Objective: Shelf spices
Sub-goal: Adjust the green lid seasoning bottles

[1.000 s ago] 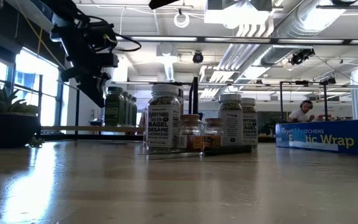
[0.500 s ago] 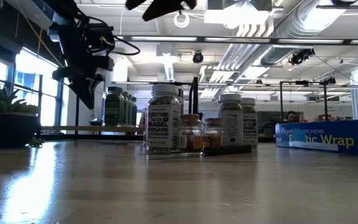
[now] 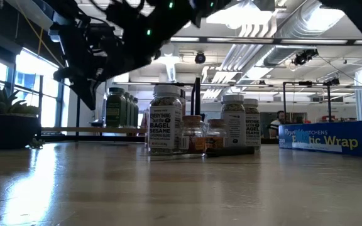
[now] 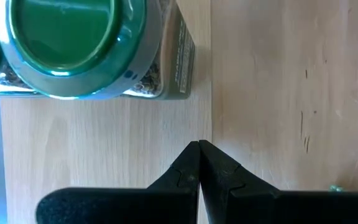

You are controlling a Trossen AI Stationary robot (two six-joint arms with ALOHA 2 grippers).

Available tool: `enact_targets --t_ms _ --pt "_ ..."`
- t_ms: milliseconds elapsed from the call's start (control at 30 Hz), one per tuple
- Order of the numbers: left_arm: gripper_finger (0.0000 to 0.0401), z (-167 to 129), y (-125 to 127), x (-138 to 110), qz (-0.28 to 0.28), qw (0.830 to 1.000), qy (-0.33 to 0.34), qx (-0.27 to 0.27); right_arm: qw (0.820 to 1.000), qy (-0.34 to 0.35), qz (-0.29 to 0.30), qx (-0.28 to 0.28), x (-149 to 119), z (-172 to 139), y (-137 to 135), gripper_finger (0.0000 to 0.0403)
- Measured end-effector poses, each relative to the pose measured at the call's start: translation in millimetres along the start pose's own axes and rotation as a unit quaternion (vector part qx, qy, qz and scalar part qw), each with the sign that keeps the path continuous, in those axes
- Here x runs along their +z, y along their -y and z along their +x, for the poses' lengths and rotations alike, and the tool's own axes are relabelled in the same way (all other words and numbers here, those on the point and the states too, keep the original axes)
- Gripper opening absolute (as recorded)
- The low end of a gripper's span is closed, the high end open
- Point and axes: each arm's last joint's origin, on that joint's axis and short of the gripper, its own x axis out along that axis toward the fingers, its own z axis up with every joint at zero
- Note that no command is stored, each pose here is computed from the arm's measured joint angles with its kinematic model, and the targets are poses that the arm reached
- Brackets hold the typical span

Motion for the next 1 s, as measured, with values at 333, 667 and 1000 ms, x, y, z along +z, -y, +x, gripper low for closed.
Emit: enact_targets --t_ms 333,667,1000 --pt "0.0000 0.1 -1.3 2.0 0.000 1.000 0.012 0.005 1.000 0.009 0.021 0.000 -28.8 47.2 29.9 0.0104" --pt "0.0000 -0.1 -2.7 3.7 0.000 1.000 0.021 0.011 0.998 0.039 0.041 0.010 -31.6 56.9 55.1 0.0005" --pt "0.0000 -0.3 -3.3 4.9 -0.001 1.000 0.029 0.012 0.998 0.042 0.053 -0.011 -36.5 62.9 75.7 0.0001"
